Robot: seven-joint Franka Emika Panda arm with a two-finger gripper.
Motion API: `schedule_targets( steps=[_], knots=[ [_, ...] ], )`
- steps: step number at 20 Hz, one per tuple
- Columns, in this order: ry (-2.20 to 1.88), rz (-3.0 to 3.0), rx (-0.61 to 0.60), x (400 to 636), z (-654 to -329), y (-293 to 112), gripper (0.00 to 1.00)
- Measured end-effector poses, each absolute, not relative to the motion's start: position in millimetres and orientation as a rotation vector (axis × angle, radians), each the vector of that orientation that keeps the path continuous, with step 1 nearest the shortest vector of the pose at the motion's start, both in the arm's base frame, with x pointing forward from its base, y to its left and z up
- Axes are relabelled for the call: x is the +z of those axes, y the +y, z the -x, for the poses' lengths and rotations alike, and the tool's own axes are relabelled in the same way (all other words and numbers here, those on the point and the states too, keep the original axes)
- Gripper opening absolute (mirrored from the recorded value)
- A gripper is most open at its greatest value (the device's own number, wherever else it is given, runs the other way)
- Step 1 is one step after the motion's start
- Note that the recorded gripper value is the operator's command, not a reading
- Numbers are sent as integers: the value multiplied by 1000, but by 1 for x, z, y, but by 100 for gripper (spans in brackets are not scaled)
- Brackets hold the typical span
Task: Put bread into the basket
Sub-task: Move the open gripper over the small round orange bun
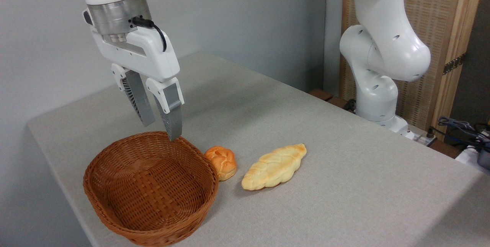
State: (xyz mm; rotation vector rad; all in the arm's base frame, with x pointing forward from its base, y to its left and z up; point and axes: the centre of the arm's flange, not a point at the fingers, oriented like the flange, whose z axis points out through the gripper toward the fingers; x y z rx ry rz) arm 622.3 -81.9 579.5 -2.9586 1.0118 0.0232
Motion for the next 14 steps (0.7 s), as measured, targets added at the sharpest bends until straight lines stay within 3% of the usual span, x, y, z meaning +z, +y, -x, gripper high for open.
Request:
schedule_targets(
  steps=[10,14],
  knots=[
    [1021,2971,130,573,-614,-82,100],
    [1094,2950,195,560,-593,-80,100]
  ],
)
